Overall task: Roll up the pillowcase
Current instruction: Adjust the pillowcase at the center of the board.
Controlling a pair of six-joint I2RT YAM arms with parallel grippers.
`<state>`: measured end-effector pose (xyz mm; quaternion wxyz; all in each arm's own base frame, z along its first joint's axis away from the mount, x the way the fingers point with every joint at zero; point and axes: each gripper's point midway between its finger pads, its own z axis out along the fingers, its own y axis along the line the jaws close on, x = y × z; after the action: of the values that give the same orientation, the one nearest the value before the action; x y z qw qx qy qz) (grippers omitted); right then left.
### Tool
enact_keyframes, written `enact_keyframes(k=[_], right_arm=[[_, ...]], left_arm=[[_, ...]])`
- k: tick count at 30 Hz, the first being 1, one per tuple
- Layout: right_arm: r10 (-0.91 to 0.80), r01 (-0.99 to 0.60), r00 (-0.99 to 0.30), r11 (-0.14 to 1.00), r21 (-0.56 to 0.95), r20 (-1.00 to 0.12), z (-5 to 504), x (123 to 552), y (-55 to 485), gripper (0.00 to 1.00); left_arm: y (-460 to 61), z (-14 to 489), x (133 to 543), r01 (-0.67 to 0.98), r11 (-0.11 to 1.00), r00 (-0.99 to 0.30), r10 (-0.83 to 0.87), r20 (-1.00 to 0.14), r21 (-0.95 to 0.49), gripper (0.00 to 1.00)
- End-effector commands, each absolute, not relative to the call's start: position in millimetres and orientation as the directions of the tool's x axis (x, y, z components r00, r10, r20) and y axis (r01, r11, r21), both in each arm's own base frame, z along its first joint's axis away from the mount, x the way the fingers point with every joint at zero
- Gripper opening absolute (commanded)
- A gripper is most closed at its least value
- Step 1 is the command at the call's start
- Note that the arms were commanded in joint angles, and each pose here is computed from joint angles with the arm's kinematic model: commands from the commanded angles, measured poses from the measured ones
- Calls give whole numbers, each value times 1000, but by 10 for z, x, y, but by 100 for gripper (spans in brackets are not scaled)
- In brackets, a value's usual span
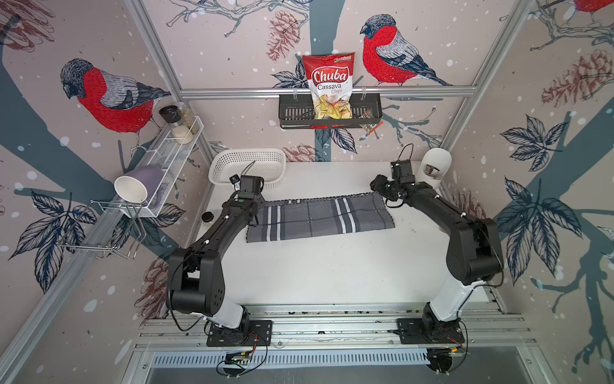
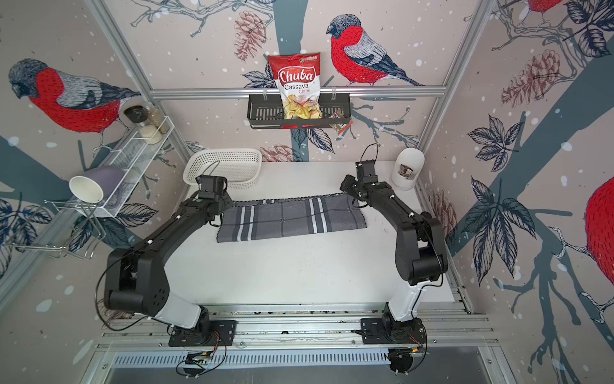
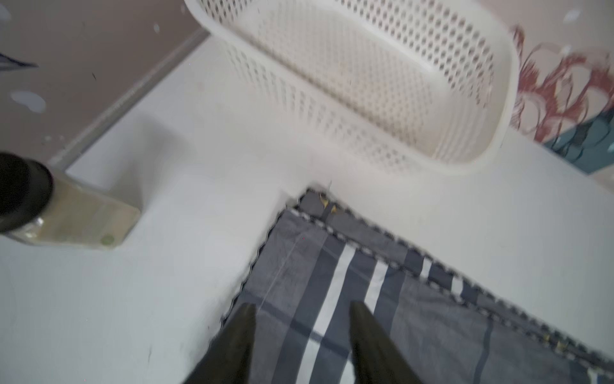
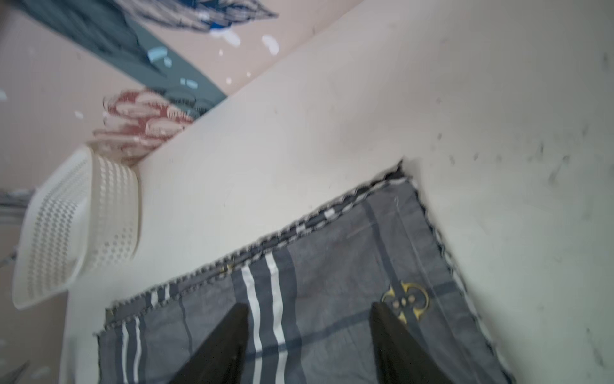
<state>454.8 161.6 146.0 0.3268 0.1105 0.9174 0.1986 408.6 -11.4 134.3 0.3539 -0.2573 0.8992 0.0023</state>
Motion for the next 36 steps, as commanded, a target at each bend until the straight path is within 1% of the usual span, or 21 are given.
enact_keyframes(k=[1, 2, 4, 7, 11, 15, 22, 25, 27, 29, 32, 35, 36], right_arm=[[230, 32, -765, 946, 321, -601, 1266, 4253, 1715, 4], [219, 25, -774, 948, 316, -594, 1196, 4171, 1776, 0], [209, 12, -793, 945, 328, -572, 1050, 4053, 1917, 0], [202, 15, -821, 943, 333, -534, 852, 4002, 2025, 0], [215, 64, -852, 948, 313, -477, 574, 4017, 2039, 0], [217, 92, -870, 953, 287, -442, 365, 4050, 2036, 0], [245, 165, -892, 959, 233, -380, 2, 4058, 1893, 0], [262, 192, -885, 959, 209, -386, -41, 4133, 1768, 0], [272, 206, -871, 958, 199, -409, -21, 4236, 1673, 0], [263, 187, -866, 959, 211, -425, 21, 4373, 1642, 0], [204, 120, -855, 972, 201, -477, 171, 4600, 1680, 0], [173, 98, -840, 980, 170, -515, 342, 4825, 1687, 7], [169, 90, -830, 981, 171, -531, 414, 4900, 1689, 13]], left_arm=[[-293, 982, 3927, -438, 882, -692, -455, -560, -175, 0], [-311, 886, 3917, -438, 883, -709, -455, -538, -170, 0], [-348, 591, 3824, -437, 887, -754, -452, -477, -150, 0], [-379, 354, 3790, -444, 884, -775, -460, -433, -143, 0], [-408, 74, 3733, -468, 875, -798, -479, -366, -126, 0], [-465, -89, 3630, -489, 860, -802, -509, -312, -145, 0], [-469, -162, 3342, -531, 832, -788, -554, -268, -158, 0], [-487, -166, 3151, -541, 828, -791, -561, -246, -146, 0], [-512, -181, 3001, -548, 825, -791, -565, -233, -140, 0], [-602, -205, 2849, -546, 822, -796, -570, -206, -164, 0], [-809, -262, 2586, -537, 822, -807, -566, -170, -189, 0], [-1031, -352, 2272, -530, 829, -823, -553, -126, -179, 0], [-1097, -368, 2178, -531, 828, -824, -554, -118, -180, 0]])
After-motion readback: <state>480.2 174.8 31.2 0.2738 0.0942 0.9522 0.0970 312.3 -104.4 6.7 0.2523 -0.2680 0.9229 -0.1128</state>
